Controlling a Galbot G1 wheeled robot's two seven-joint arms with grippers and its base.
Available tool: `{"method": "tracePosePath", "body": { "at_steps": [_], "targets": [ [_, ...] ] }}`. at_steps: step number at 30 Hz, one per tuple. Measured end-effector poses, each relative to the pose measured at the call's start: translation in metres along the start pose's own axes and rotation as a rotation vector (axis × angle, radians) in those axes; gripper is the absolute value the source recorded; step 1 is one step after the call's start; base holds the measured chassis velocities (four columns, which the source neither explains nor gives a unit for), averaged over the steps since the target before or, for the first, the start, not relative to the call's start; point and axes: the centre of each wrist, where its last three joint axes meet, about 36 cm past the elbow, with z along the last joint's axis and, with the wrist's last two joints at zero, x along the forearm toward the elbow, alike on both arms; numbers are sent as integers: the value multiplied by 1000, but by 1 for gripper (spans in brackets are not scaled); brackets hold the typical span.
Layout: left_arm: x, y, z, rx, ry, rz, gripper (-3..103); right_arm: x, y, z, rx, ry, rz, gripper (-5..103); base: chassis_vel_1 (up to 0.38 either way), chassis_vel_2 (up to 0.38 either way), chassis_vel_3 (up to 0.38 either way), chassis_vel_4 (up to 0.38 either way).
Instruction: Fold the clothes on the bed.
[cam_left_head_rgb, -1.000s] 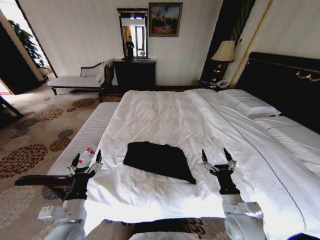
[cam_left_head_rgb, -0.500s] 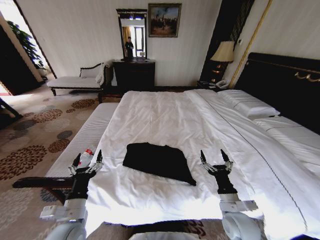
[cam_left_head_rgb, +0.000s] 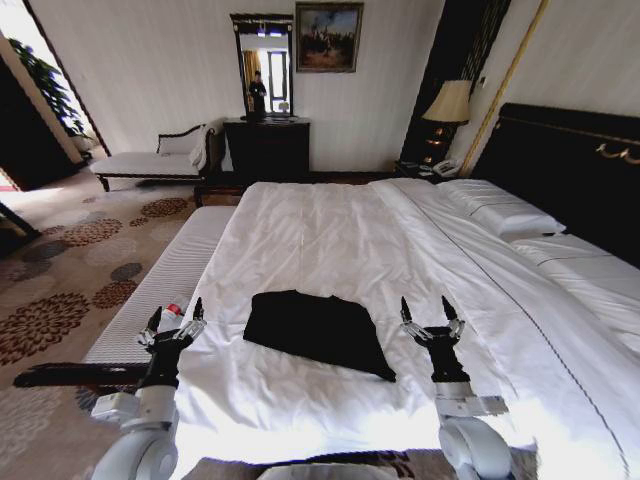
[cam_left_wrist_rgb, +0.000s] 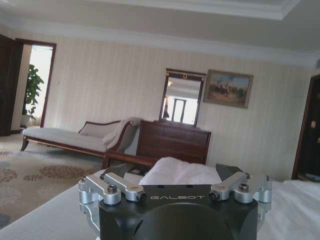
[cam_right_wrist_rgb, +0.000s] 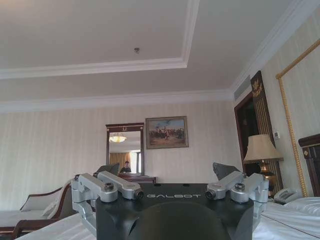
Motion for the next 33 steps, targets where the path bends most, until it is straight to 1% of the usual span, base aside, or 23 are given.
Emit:
{"method": "tracePosePath", "body": {
  "at_steps": [1, 2, 3, 4, 5, 6, 7, 8, 9, 10, 12, 14, 15, 16, 18, 20, 21, 22, 23, 26, 27, 30, 33],
  "targets": [
    [-8, 0, -4, -7, 27, -7, 100, -3, 0, 1, -6, -5, 4, 100, 0, 0, 0, 0],
    [-19, -1, -10, 3, 63, -22, 100, -6, 0, 2, -15, -11, 10, 100, 0, 0, 0, 0],
    [-19, -1, -10, 3, 63, -22, 100, -6, 0, 2, -15, -11, 10, 100, 0, 0, 0, 0],
    [-27, -1, -14, 23, 95, -33, 100, -9, 0, 3, -22, -11, 14, 100, 0, 0, 0, 0],
    [-41, 1, -19, 60, 166, -35, 100, -13, 0, 4, -30, -9, 18, 100, 0, 0, 0, 0],
    [-41, 1, -19, 60, 166, -35, 100, -13, 0, 4, -30, -9, 18, 100, 0, 0, 0, 0],
    [-49, 4, -20, 76, 206, -28, 100, -14, 0, 6, -33, -7, 20, 100, 0, 0, 0, 0],
    [-63, 10, -19, 90, 264, -19, 100, -17, 0, 8, -36, -4, 22, 100, 0, 0, 0, 0],
    [-73, 15, -18, 93, 311, -7, 100, -18, 0, 10, -38, 0, 24, 100, 0, 0, 0, 0],
    [-73, 15, -18, 93, 311, -7, 100, -18, 0, 10, -38, 0, 24, 100, 0, 0, 0, 0],
    [-101, 26, -20, 109, 408, 32, 100, -21, -1, 16, -41, 11, 27, 100, 0, 0, 0, 0],
    [-128, 31, -25, 129, 460, 72, 100, -23, -1, 22, -43, 19, 27, 100, 0, 0, 0, 0],
    [-142, 32, -27, 130, 480, 91, 100, -25, -1, 26, -43, 24, 26, 100, 0, 0, 0, 0],
    [-142, 32, -27, 130, 480, 91, 100, -25, -1, 26, -43, 24, 26, 100, 0, 0, 0, 0],
    [-159, 31, -29, 124, 518, 118, 100, -28, -1, 31, -44, 32, 25, 100, 0, 0, 0, 0],
    [-187, 25, -29, 140, 574, 162, 100, -30, -1, 38, -46, 45, 25, 100, 0, 0, 0, 0],
    [-187, 25, -29, 140, 574, 162, 100, -30, -1, 38, -46, 45, 25, 100, 0, 0, 0, 0],
    [-196, 23, -27, 142, 588, 171, 100, -31, -1, 40, -46, 48, 25, 100, 0, 0, 0, 0],
    [-214, 21, -22, 131, 614, 175, 100, -31, -1, 43, -45, 53, 25, 100, 0, 0, 0, 0],
    [-249, 19, -8, 104, 660, 170, 100, -32, 1, 48, -47, 62, 26, 100, 0, 0, 0, 0],
    [-249, 19, -8, 104, 660, 170, 100, -32, 1, 48, -47, 62, 26, 100, 0, 0, 0, 0],
    [-273, 12, 12, 68, 713, 177, 100, -33, 4, 55, -52, 72, 20, 100, 0, 0, 0, 0],
    [-278, 6, 20, 52, 731, 195, 100, -33, 6, 58, -54, 79, 17, 100, 0, 0, 0, 0]
  ]
}}
